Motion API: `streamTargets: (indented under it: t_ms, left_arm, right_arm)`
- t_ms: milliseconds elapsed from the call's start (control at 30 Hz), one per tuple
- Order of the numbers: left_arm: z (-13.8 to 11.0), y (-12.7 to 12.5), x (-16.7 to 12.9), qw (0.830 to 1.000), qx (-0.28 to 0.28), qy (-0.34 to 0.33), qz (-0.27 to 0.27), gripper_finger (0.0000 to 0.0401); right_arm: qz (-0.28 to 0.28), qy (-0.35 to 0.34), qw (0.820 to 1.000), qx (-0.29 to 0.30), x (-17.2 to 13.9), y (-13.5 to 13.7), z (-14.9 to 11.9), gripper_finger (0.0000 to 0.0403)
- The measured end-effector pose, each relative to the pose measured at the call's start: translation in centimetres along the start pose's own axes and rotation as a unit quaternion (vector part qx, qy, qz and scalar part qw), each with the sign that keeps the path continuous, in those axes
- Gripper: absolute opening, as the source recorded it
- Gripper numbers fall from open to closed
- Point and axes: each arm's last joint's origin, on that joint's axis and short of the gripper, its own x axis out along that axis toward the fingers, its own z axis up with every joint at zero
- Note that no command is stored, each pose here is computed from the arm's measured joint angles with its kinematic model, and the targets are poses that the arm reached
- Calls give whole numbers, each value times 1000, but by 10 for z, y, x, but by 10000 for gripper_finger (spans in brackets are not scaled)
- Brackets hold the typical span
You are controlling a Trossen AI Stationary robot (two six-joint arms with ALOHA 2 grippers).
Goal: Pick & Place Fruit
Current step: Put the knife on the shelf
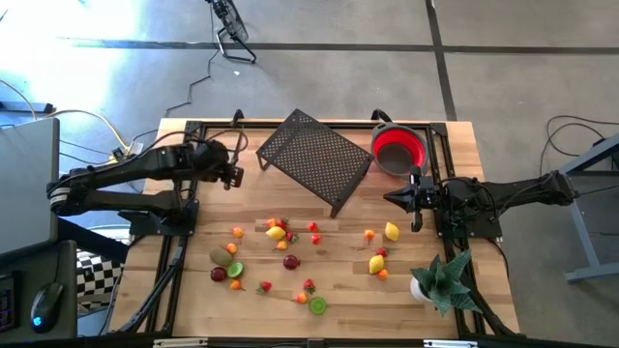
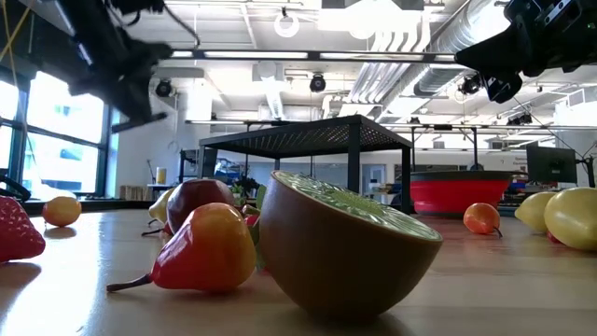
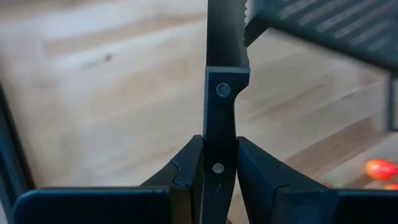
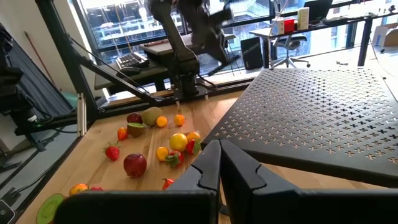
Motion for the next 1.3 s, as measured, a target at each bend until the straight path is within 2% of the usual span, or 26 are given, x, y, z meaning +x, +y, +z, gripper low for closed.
streamTargets:
  t_ms: [300,500,767,1000,1300]
  left_arm:
    - [28,-14,-40,995,58,-60,-54,72]
    - [35,-18,-53,991,83,-66,-84,72]
    - [36,-20,-52,989,97,-61,-90,72]
    - [43,-35,-38,985,124,-47,-109,72]
    - [83,-74,-44,979,185,-24,-82,72]
  right_arm:
    - [0,0,1000,0,0,0,0,2]
    - [0,0,1000,0,0,0,0,2]
    - [-14,-3,1000,0,0,-1,0,2]
    - [-26,-6,1000,0,0,-1,0,2]
    - [-25,-6,1000,0,0,-1,0,2]
